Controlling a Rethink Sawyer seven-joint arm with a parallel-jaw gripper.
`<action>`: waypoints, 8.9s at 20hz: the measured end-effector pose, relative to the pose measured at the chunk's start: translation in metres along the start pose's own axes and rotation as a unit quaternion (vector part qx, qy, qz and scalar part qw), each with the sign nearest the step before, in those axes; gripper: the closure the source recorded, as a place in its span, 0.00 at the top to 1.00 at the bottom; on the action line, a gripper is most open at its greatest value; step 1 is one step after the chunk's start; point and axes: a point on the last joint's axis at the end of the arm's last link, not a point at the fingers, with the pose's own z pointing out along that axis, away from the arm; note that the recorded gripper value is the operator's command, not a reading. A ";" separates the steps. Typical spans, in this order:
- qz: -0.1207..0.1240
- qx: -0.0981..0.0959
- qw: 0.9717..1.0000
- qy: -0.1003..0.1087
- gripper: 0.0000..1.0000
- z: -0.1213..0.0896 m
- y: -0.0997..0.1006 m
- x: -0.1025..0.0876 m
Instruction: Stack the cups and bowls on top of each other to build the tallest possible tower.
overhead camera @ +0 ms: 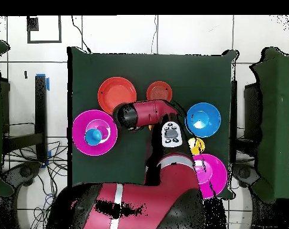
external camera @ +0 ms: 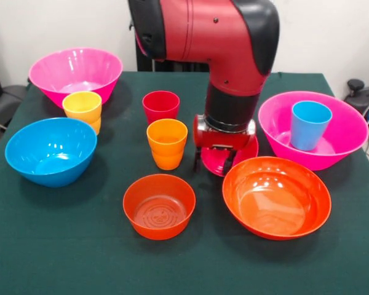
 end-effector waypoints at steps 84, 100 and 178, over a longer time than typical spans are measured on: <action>-0.184 0.026 0.979 -0.087 1.00 0.009 -0.034 0.023; -0.164 0.034 0.981 -0.101 1.00 -0.052 -0.036 -0.001; -0.152 0.000 0.987 -0.059 1.00 -0.032 -0.036 -0.032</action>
